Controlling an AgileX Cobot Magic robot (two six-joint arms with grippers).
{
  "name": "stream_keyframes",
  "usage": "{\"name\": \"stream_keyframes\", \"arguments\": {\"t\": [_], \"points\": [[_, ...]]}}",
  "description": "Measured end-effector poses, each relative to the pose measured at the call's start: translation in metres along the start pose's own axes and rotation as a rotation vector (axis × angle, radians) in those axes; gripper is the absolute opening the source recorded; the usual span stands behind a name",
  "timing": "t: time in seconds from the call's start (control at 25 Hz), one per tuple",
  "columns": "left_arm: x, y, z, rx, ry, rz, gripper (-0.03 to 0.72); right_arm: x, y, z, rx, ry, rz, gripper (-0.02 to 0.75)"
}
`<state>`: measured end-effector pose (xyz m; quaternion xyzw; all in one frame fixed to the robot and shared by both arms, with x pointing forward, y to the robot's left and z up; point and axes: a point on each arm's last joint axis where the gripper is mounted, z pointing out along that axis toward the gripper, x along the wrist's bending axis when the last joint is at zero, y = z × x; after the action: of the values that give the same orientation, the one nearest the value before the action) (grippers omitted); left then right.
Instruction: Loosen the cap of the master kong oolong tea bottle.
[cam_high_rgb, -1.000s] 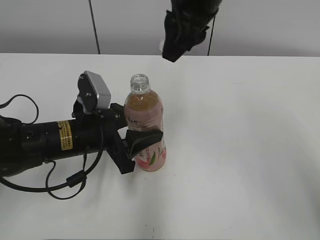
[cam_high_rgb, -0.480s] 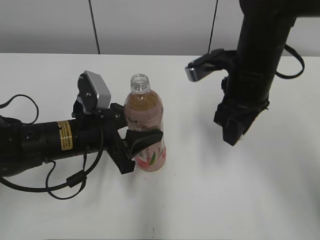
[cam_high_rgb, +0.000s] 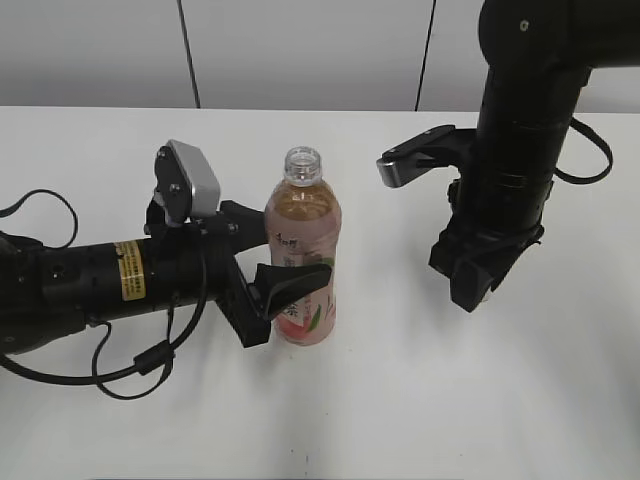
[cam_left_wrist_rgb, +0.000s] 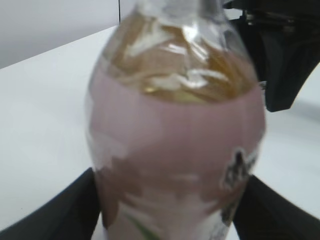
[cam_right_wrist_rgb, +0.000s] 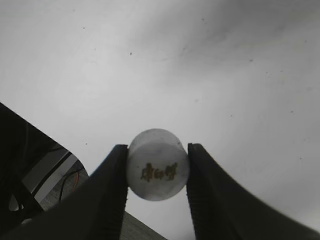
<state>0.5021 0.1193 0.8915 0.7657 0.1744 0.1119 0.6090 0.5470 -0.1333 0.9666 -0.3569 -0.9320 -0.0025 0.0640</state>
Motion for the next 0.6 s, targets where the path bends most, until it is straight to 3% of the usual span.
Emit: {"name": "stream_keyframes", "arguments": {"t": [0.4, 0.6], "points": [[0.0, 0.001, 0.0, -0.006, -0.002, -0.007, 0.518, -0.004, 0.008, 0.002, -0.085, -0.04, 0.04, 0.275], [-0.002, 0.0, 0.0, 0.0, -0.021, -0.012, 0.521, -0.01, 0.008, 0.026, -0.059, -0.064, 0.076, 0.275]]}}
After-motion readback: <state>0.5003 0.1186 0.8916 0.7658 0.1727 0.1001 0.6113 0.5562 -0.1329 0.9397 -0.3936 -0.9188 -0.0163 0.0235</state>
